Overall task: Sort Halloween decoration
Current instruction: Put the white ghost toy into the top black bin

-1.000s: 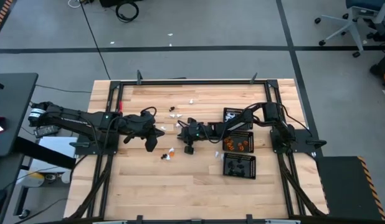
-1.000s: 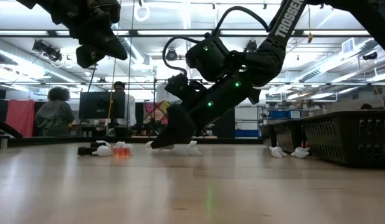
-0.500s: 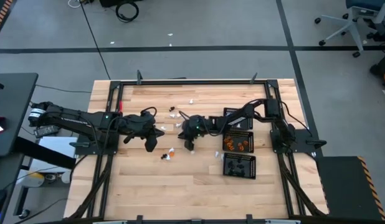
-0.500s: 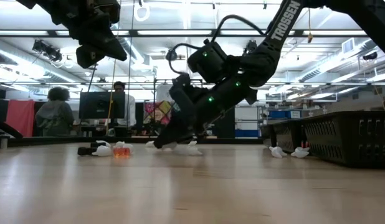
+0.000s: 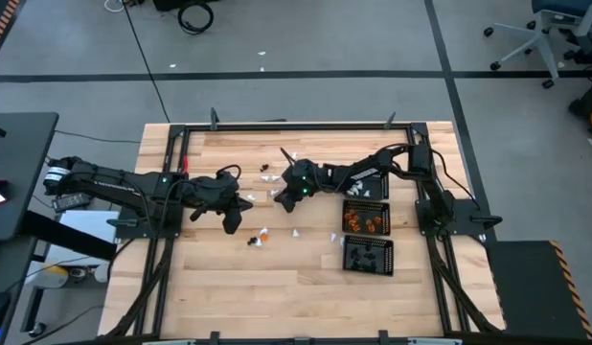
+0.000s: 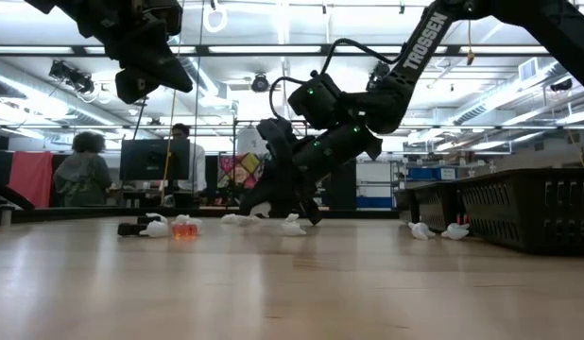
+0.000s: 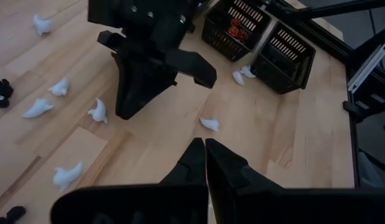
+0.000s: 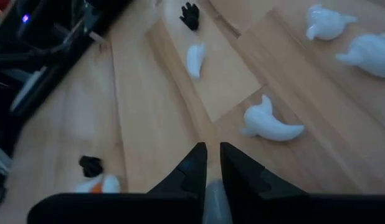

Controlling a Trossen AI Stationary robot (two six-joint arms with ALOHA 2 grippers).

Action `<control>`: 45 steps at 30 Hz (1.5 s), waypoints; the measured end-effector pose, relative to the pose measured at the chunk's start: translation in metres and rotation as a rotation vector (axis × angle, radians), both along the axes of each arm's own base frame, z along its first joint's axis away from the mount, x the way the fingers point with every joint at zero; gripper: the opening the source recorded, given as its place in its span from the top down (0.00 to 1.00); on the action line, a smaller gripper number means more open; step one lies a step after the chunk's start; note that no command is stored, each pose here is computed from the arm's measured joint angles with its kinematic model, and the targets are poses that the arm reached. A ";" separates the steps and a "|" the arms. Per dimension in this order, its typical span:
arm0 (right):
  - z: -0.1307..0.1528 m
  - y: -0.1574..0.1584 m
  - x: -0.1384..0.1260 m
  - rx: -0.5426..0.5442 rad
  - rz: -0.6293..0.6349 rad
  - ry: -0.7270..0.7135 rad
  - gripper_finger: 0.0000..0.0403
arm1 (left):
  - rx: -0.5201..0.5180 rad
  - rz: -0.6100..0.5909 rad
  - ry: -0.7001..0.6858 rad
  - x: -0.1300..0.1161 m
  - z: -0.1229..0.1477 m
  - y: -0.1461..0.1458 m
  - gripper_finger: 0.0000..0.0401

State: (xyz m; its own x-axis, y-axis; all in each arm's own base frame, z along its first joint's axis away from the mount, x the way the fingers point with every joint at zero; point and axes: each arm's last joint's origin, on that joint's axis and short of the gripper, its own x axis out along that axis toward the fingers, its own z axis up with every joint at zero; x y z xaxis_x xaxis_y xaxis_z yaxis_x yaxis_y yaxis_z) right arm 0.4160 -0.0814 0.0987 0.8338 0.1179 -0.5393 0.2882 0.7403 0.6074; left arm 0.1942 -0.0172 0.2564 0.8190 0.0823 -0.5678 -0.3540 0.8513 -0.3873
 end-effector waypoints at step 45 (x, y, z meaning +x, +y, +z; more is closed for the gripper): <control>0.131 0.044 -0.053 -0.516 0.436 0.536 0.60 | 0.072 -0.051 0.037 -0.002 -0.002 0.000 1.00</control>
